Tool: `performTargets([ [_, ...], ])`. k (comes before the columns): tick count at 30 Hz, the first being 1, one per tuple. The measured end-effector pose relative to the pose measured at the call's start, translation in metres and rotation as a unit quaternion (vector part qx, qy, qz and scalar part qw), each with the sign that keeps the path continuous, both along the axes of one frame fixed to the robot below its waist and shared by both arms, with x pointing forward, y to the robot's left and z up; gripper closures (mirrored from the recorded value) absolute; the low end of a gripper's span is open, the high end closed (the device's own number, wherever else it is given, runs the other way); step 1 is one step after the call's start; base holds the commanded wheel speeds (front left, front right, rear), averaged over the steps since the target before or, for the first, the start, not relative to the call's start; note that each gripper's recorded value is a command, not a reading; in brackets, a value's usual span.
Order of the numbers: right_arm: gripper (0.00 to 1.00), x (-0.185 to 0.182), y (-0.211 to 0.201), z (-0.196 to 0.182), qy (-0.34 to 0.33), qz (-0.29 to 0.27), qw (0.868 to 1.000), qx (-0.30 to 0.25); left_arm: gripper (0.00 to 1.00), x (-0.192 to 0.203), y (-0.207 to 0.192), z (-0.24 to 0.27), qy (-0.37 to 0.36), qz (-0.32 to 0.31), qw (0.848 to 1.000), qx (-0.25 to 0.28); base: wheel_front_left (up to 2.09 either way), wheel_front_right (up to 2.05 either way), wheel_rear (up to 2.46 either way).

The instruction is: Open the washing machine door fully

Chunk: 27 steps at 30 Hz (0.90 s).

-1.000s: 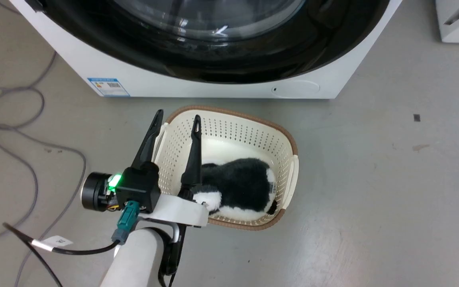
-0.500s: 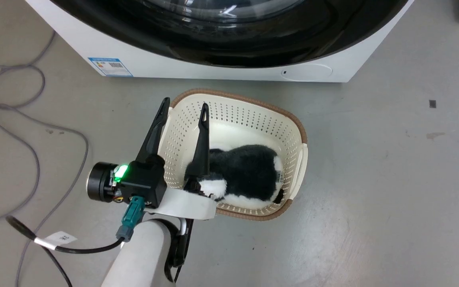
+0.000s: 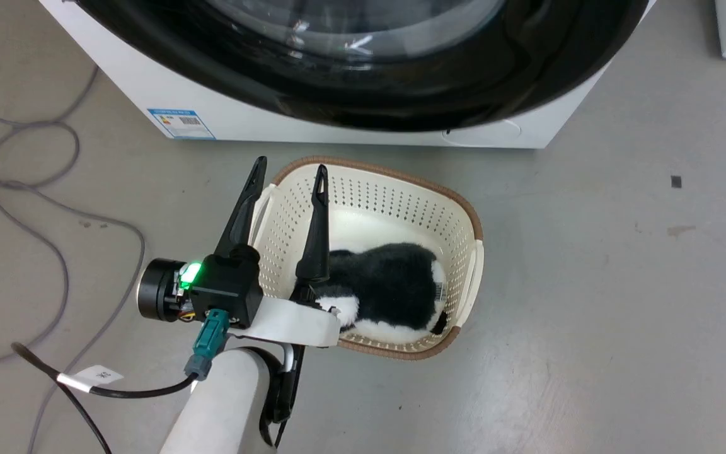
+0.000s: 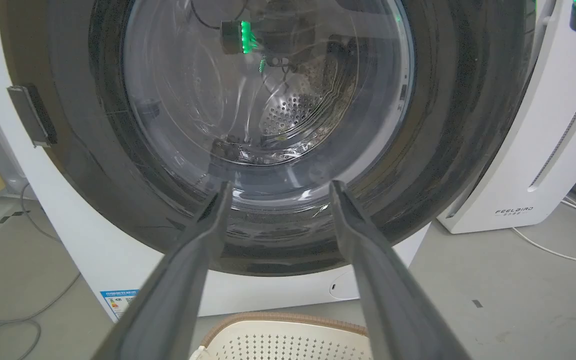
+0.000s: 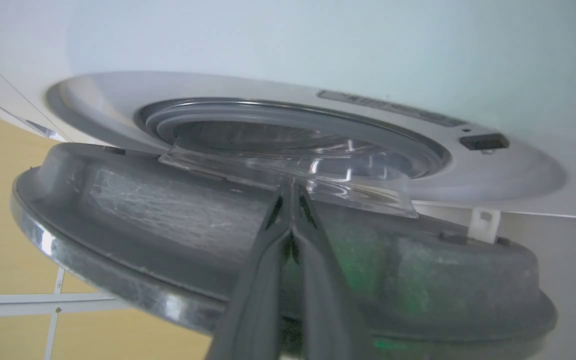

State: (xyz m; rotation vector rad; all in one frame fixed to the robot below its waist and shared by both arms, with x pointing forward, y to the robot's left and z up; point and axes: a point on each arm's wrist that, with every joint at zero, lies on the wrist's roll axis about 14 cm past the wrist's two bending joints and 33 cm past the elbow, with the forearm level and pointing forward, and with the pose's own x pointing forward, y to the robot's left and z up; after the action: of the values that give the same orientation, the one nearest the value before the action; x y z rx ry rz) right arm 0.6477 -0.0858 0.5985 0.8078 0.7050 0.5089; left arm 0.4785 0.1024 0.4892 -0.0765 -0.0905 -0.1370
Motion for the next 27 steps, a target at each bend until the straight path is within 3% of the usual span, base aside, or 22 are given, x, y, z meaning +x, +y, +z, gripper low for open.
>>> performTargets([
  [14, 1.0, -0.052, 0.012, -0.015, 0.032, 0.038, 0.999, 0.009, 0.0, -0.027, 0.012, 0.01, 0.002, 0.016, 1.0, 0.007, 0.0, 0.0, 0.0],
  [27, 1.0, -0.12, 0.041, -0.013, 0.039, 0.109, 0.993, 0.033, 0.0, -0.065, 0.043, 0.014, 0.008, 0.05, 0.998, 0.027, 0.0, 0.0, 0.0],
])
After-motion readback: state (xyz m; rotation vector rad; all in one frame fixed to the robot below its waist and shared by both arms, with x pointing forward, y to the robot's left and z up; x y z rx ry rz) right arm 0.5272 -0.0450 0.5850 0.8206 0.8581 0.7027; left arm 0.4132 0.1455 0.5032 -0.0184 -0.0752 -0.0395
